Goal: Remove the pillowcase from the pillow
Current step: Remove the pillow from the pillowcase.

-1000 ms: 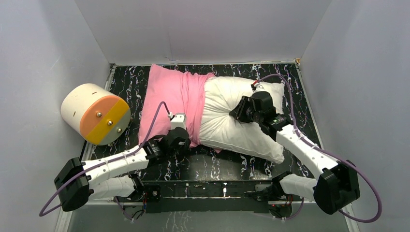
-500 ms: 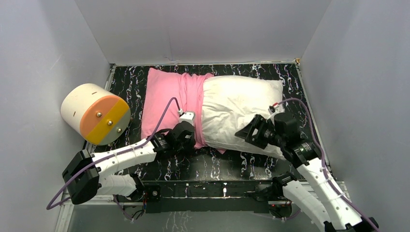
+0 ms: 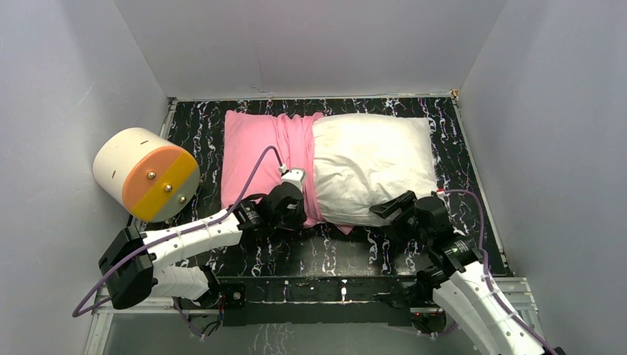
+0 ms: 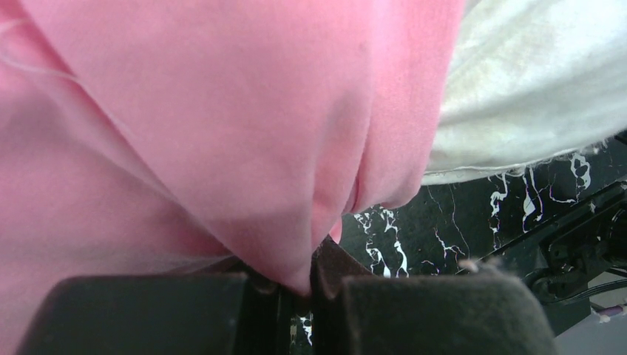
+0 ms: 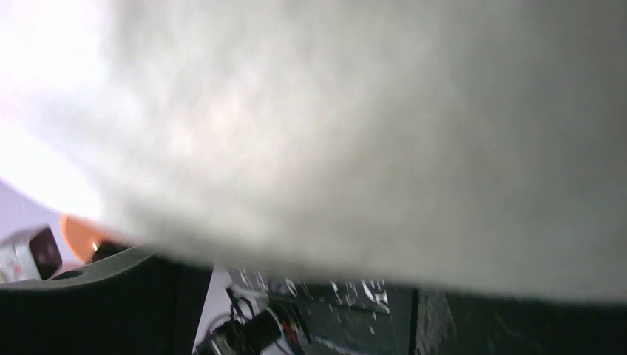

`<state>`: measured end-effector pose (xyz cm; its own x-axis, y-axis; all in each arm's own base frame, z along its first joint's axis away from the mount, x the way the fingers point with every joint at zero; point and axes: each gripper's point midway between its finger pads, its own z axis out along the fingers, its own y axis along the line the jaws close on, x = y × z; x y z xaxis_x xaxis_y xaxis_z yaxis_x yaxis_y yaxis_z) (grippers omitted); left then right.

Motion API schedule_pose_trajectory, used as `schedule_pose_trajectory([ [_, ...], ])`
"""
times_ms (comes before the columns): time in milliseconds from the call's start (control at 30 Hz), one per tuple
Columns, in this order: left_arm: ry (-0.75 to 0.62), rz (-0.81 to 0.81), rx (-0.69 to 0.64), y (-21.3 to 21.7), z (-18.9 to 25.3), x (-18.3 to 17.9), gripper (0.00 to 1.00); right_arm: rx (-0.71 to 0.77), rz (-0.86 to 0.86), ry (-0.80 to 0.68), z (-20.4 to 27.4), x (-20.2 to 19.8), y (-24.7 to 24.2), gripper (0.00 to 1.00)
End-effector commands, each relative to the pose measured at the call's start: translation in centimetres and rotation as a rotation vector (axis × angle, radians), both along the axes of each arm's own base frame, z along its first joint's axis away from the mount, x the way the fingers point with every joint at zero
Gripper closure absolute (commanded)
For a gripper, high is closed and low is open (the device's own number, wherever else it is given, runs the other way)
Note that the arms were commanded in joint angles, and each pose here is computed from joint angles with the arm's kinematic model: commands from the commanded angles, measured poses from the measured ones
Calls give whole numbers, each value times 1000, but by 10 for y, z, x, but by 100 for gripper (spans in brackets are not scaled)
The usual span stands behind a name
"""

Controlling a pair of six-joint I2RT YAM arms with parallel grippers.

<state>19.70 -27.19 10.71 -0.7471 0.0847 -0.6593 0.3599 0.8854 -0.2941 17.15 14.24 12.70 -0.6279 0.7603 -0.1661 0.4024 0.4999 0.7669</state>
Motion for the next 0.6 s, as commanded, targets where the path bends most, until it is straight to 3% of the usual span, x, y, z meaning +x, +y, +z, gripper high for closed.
schedule_pose_trajectory([
  [0, -33, -33, -95, -17, 34, -2, 100, 148, -204, -186, 26, 61, 2, 21],
  [67, -40, -24, -88, -12, 35, -3, 100, 133, -257, -186, 23, 72, -3, 57],
  [100, -47, -19, -79, -8, 36, -3, 100, 104, -274, -203, 26, 78, -6, 70],
  [233, -66, 48, 16, 21, 27, -2, 100, -82, -391, -282, 46, 94, -40, 97],
  [433, -58, 366, 267, 115, -6, -9, 100, -441, -447, -293, 67, 104, -87, 100],
  [567, -50, 481, 274, 149, -12, -22, 100, -471, -373, -266, 68, 108, -81, 100],
])
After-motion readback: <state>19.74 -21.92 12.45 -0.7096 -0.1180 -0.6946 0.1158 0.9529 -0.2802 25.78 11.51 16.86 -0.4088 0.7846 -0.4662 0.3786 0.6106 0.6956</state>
